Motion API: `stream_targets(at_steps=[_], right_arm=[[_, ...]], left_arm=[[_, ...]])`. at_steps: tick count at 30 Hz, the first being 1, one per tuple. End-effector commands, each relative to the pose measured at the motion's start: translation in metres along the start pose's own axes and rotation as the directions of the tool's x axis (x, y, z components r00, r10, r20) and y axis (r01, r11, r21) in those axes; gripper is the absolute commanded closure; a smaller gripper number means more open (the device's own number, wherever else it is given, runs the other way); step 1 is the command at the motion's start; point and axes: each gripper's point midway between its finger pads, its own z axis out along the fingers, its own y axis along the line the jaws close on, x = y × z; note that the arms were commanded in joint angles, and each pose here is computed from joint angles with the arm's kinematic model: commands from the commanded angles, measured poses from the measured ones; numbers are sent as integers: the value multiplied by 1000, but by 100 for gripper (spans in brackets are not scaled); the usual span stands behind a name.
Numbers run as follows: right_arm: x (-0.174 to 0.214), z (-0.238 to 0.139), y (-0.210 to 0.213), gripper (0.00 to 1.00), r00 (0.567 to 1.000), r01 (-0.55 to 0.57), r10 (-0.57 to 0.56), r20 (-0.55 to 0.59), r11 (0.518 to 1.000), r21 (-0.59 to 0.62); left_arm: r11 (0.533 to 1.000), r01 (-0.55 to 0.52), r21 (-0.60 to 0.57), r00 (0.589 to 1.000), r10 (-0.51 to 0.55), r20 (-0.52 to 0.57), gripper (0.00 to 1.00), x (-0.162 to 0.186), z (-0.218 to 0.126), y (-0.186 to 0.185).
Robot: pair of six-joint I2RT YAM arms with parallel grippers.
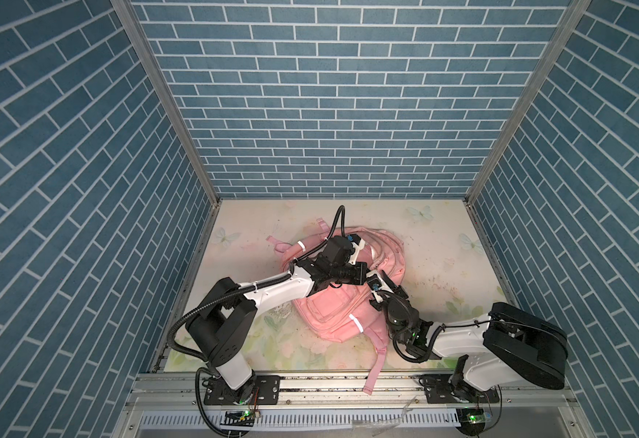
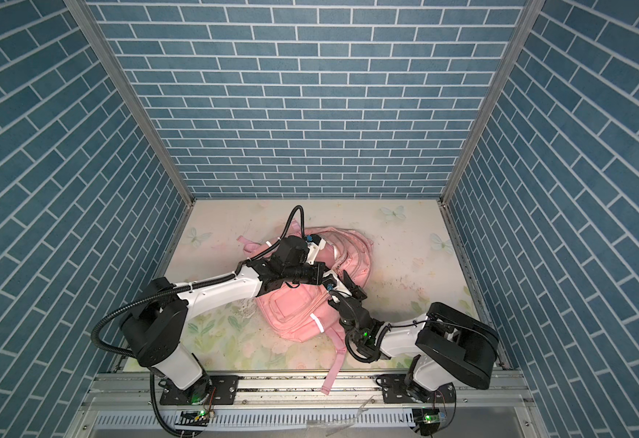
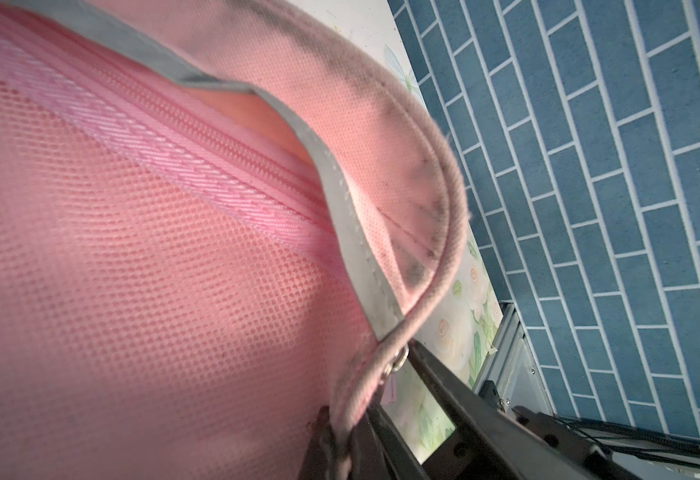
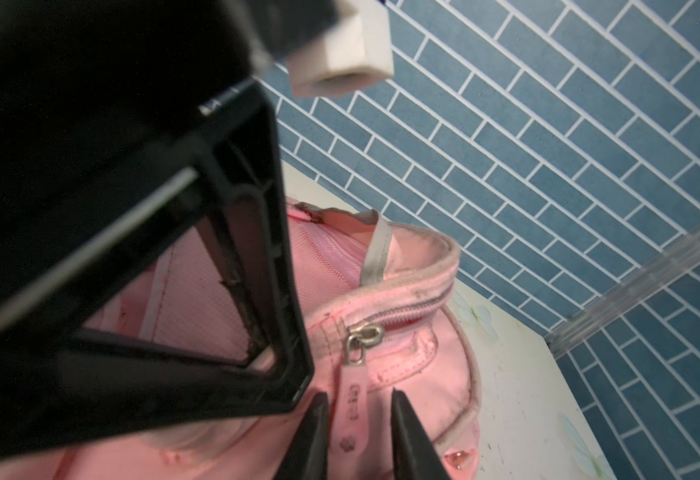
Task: Pack the student bag
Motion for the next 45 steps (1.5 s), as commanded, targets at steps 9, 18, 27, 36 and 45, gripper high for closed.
stream_targets(at_steps=[9, 18, 27, 36, 45], right_arm=[[-5, 0, -1, 100, 997, -81, 82, 4, 996, -48], [-9, -11, 13, 100, 974, -208, 226, 18, 920, -331], [-6, -8, 7, 100, 965, -243, 263, 7, 900, -362], [-2, -5, -9, 100, 935, -344, 353, -46, 864, -368], [16, 8, -41, 100, 913, -408, 391, -121, 858, -310]], left_arm=[[996, -49, 72, 999, 50, -12, 100, -6, -12, -30], [994, -101, 36, 994, 102, -29, 100, -2, -16, -25], [992, -121, 34, 992, 123, -37, 100, 1, -18, -24], [961, -268, -71, 960, 260, -108, 100, 11, -28, -5], [851, -504, -146, 856, 471, -211, 100, 24, -49, 15]])
